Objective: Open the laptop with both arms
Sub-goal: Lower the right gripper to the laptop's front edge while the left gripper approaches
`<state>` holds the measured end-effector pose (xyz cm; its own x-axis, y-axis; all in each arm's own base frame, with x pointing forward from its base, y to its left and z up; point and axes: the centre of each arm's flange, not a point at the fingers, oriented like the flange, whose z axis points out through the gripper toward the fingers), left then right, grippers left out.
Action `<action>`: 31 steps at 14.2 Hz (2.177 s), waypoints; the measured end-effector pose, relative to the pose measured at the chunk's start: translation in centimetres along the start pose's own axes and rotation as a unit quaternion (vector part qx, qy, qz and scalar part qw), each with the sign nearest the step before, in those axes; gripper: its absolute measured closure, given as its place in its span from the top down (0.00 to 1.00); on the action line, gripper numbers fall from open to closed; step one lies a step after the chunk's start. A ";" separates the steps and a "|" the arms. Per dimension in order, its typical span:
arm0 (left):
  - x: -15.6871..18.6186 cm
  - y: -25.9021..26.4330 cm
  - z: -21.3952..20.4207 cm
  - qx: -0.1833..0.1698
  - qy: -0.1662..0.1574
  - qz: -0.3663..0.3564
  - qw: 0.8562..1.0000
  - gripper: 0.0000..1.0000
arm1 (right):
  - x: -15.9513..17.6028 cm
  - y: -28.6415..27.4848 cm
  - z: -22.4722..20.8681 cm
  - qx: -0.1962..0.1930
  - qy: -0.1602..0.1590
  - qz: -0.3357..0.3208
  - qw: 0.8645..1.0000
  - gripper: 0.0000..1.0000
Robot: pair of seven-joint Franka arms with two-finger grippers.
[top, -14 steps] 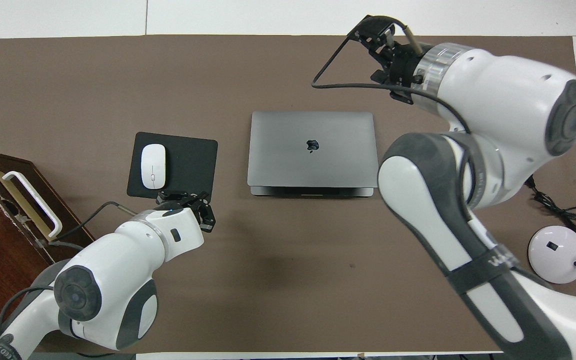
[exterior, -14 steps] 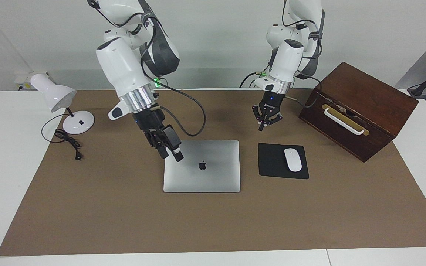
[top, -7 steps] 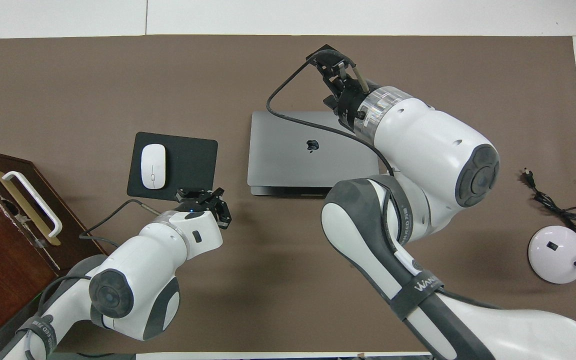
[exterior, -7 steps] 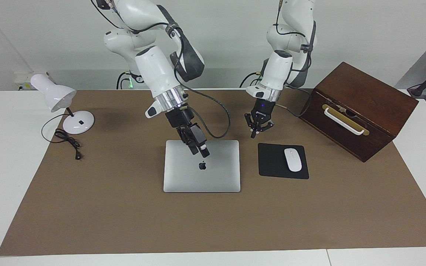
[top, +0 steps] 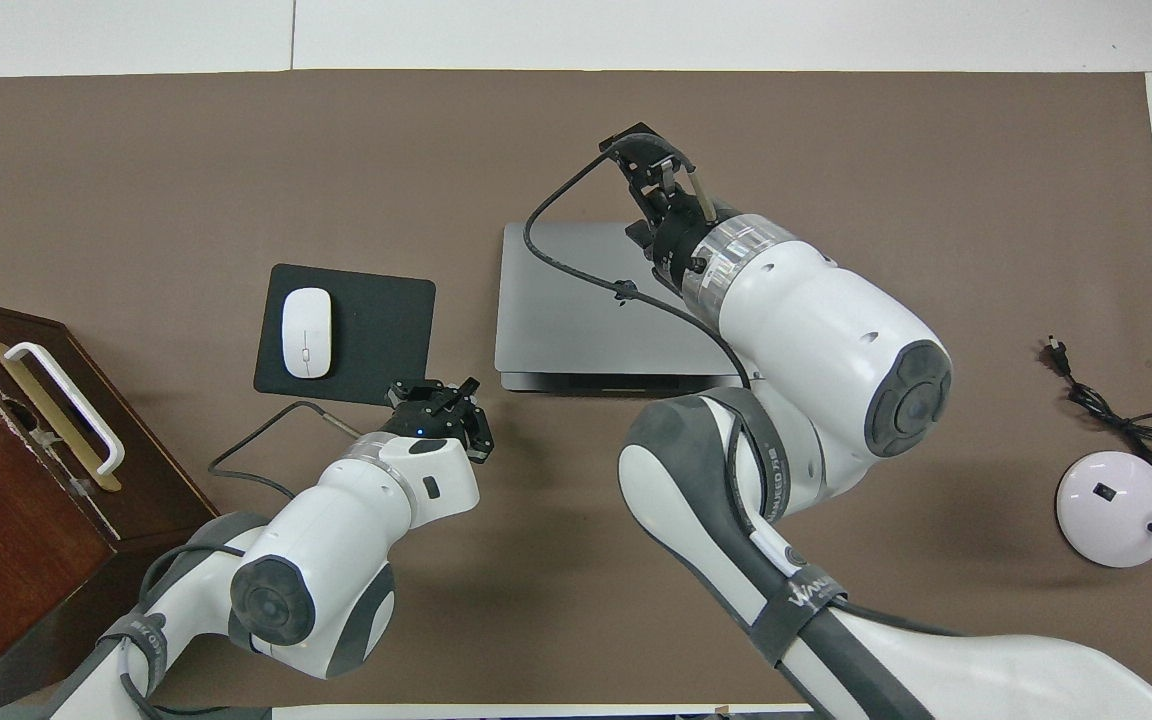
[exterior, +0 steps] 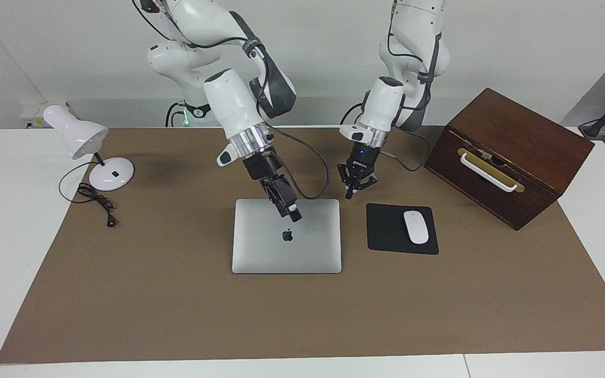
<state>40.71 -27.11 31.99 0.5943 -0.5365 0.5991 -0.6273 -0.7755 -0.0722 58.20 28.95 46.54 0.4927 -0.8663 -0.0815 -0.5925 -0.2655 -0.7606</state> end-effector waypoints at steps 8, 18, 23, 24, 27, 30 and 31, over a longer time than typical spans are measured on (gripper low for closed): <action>-1.6 1.5 2.5 0.004 0.019 0.003 1.000 0.01 | -4.2 4.3 0.6 -0.054 -0.024 0.059 0.996 1.00; -1.9 4.8 3.6 -0.014 0.031 -0.025 0.999 0.01 | -6.0 7.7 2.3 -0.051 -0.017 0.056 0.997 1.00; -1.6 5.1 3.6 -0.015 0.034 -0.028 0.999 0.01 | -6.6 9.6 3.2 -0.041 -0.009 0.055 0.998 1.00; -1.6 5.1 3.6 -0.015 0.034 -0.028 0.999 0.01 | -7.0 10.1 3.2 -0.040 -0.009 0.058 0.997 1.00; -1.5 5.1 4.1 -0.015 0.033 -0.028 0.999 0.01 | -7.3 11.4 3.2 -0.045 -0.007 0.060 0.997 1.00; -1.4 5.1 4.7 -0.015 0.031 -0.028 0.999 0.01 | -7.6 12.3 2.4 -0.051 -0.008 0.065 0.997 1.00; -1.4 5.1 4.8 -0.015 0.030 -0.028 0.999 0.01 | -7.6 12.7 2.0 -0.054 -0.008 0.064 0.996 1.00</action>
<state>39.04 -31.91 26.96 0.5981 -0.4705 0.6488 -0.6085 -0.7934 -0.0144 48.22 33.05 36.25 0.4187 -0.8891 -0.1850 -0.7159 -0.1979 -0.6696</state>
